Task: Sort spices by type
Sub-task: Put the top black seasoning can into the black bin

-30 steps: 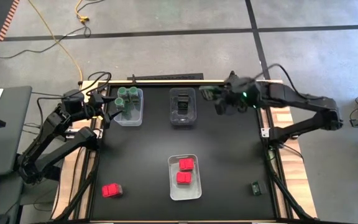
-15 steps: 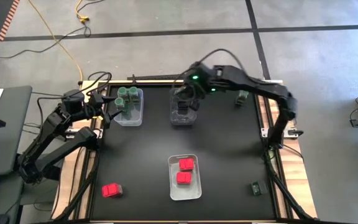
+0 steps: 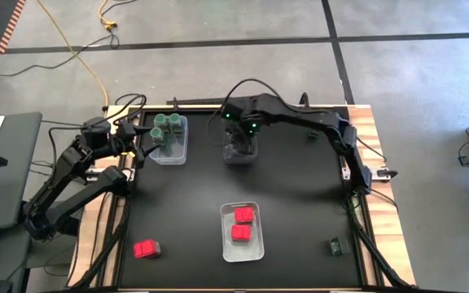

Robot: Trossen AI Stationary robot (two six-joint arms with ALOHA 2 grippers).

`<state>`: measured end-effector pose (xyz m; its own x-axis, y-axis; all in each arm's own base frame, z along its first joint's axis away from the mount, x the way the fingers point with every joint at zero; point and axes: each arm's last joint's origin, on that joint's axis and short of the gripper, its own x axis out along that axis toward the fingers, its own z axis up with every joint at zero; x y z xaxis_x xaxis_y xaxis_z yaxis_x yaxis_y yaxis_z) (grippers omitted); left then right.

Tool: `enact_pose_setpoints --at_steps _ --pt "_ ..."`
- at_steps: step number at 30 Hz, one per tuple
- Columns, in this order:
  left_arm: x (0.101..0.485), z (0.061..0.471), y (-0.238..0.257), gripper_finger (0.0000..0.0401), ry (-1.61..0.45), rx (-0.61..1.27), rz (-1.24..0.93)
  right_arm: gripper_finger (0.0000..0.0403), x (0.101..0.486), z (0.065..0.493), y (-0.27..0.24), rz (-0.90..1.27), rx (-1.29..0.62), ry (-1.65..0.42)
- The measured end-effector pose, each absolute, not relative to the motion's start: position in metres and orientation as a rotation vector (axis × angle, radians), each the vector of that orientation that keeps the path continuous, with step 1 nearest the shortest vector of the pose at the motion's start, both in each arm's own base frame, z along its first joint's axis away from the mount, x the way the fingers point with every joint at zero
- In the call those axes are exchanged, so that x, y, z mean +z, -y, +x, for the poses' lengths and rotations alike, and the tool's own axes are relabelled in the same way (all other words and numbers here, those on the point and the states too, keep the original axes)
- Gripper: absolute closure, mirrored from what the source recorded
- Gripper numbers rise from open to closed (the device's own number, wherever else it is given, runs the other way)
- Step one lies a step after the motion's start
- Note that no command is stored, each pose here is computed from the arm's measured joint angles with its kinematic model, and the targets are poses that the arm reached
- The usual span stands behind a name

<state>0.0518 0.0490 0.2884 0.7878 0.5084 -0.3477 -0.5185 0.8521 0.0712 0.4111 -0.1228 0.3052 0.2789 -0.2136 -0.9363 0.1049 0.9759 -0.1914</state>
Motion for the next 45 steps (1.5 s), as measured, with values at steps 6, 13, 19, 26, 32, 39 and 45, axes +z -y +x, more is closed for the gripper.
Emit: enact_pose_setpoints --at_steps 6,13,19,26,32,39,45 --pt "0.288 0.052 -0.049 0.0077 -0.366 0.553 -0.029 0.0252 0.276 0.422 0.128 -0.104 -0.187 -1.350" --pt "0.288 0.052 -0.049 0.0077 -0.366 0.552 -0.031 0.0252 0.249 0.430 0.134 -0.115 -0.155 -1.419" --pt "0.288 0.052 -0.049 0.0077 -0.366 0.551 -0.032 0.0252 0.236 0.434 0.139 -0.113 -0.154 -1.410" --pt "0.288 0.052 -0.049 0.0077 -0.366 0.551 -0.031 0.0252 0.220 0.431 0.144 -0.108 -0.149 -1.438" --pt "0.288 0.052 -0.049 0.0077 -0.366 0.552 -0.031 0.0251 0.217 0.434 0.146 -0.115 -0.160 -1.398" --pt "0.288 0.052 -0.049 0.0077 -0.366 0.552 -0.031 0.0251 0.217 0.434 0.147 -0.136 -0.148 -1.397" --pt "0.288 0.052 -0.049 0.0077 -0.366 0.552 -0.031 0.0250 0.217 0.432 0.152 -0.148 -0.184 -1.411"
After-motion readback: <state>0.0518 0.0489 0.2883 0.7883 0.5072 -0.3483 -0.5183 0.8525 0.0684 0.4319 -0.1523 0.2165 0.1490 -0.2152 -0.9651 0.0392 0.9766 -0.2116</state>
